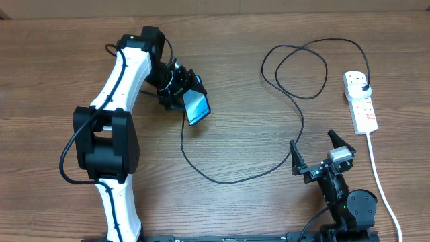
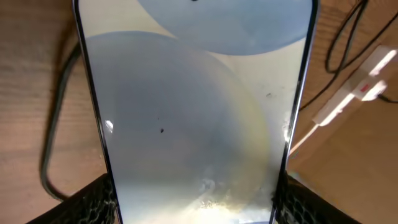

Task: Plug charger to phone and switch on socket
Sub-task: 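Lift the smartphone with the left gripper and tilt it upright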

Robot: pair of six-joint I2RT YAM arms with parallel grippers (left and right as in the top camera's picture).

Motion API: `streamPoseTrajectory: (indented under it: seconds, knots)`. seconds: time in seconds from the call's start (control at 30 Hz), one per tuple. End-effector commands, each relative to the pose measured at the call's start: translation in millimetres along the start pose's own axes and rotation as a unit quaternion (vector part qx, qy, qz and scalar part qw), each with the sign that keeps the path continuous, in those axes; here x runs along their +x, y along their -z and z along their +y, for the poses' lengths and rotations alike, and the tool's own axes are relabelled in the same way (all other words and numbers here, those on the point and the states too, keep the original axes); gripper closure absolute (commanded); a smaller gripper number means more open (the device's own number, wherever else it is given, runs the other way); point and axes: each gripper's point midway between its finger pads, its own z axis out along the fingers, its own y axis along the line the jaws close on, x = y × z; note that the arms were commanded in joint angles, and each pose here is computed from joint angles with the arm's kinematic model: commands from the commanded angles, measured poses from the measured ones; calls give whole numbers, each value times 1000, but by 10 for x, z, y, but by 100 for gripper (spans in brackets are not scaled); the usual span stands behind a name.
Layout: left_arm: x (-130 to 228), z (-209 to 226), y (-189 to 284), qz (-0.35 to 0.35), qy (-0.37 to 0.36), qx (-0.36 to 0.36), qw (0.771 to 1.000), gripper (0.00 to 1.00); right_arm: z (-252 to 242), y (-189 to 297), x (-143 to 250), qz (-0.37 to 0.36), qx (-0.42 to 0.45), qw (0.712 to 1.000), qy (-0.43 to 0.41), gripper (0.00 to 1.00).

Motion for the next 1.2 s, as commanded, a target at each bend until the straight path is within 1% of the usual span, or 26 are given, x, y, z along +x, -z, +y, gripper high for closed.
streamPoseTrajectory:
  seconds: [0.0, 0.13, 0.33, 0.43, 0.53, 0.67, 0.87, 0.93, 1.17]
  knots:
    - [112, -319, 81, 29, 23, 67, 997, 51, 8, -3, 25, 0, -1, 1000, -3, 0]
    - [203, -464, 115, 56, 22, 109, 992, 51, 7, -3, 25, 0, 0, 1000, -3, 0]
    - [306, -596, 165, 87, 30, 149, 985, 54, 8, -3, 25, 0, -1, 1000, -3, 0]
    - [349, -625, 183, 102, 52, 157, 981, 55, 8, -3, 24, -1, -1, 1000, -3, 0]
    - [383, -648, 198, 113, 70, 163, 978, 58, 7, -3, 25, 0, 0, 1000, -3, 0]
    - [429, -624, 199, 127, 108, 154, 974, 59, 7, -3, 25, 0, 0, 1000, -3, 0]
    - [443, -628, 203, 136, 147, 150, 968, 58, 8, -3, 25, 0, -1, 1000, -3, 0]
    - [467, -674, 227, 146, 148, 163, 965, 57, 7, -3, 25, 0, 0, 1000, -3, 0]
    - [543, -819, 315, 178, 152, 204, 951, 60, 7, -3, 25, 0, 0, 1000, -3, 0]
